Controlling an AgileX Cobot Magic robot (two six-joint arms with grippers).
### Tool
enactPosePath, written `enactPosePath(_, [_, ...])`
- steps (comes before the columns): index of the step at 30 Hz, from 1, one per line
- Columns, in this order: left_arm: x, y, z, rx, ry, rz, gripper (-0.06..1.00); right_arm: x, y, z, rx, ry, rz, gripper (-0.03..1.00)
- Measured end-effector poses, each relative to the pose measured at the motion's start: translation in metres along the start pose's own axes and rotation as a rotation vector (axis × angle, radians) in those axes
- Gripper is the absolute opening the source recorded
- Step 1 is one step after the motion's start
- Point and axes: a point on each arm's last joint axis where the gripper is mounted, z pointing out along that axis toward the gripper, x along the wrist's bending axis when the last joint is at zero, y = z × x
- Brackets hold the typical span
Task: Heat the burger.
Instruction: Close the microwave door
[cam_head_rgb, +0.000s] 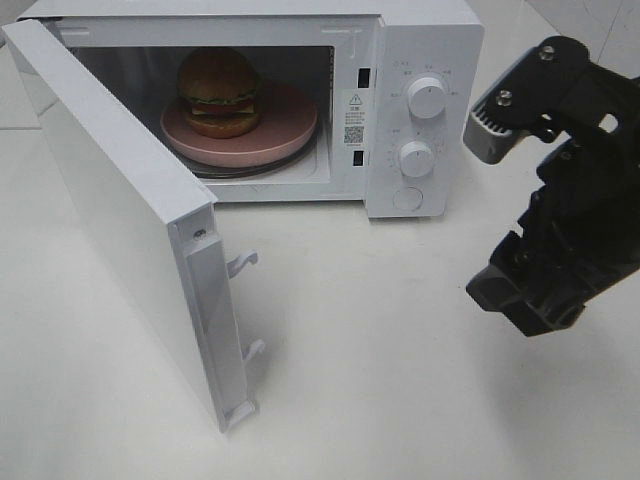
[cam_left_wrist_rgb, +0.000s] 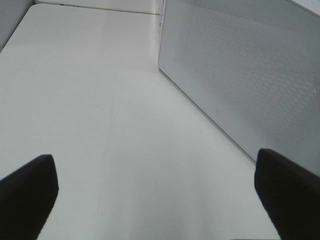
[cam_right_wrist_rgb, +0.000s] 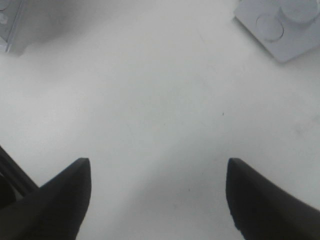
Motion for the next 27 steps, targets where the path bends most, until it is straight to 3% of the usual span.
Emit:
enactPosePath(5, [0.000, 0.000, 0.000, 0.000, 0.000, 0.000, 0.99, 0.000, -0.019, -0.018, 0.118, -0.002, 0.112, 0.73])
enactPosePath(12, [0.000, 0.000, 0.000, 0.000, 0.000, 0.000, 0.99, 0.001, -0.035, -0.037, 0.179, -0.009, 0.162, 0.73])
enactPosePath(27, [0.000, 0.000, 0.000, 0.000, 0.000, 0.000, 0.99, 0.000, -0.080, -0.086, 0.094, -0.043, 0.261, 0.73])
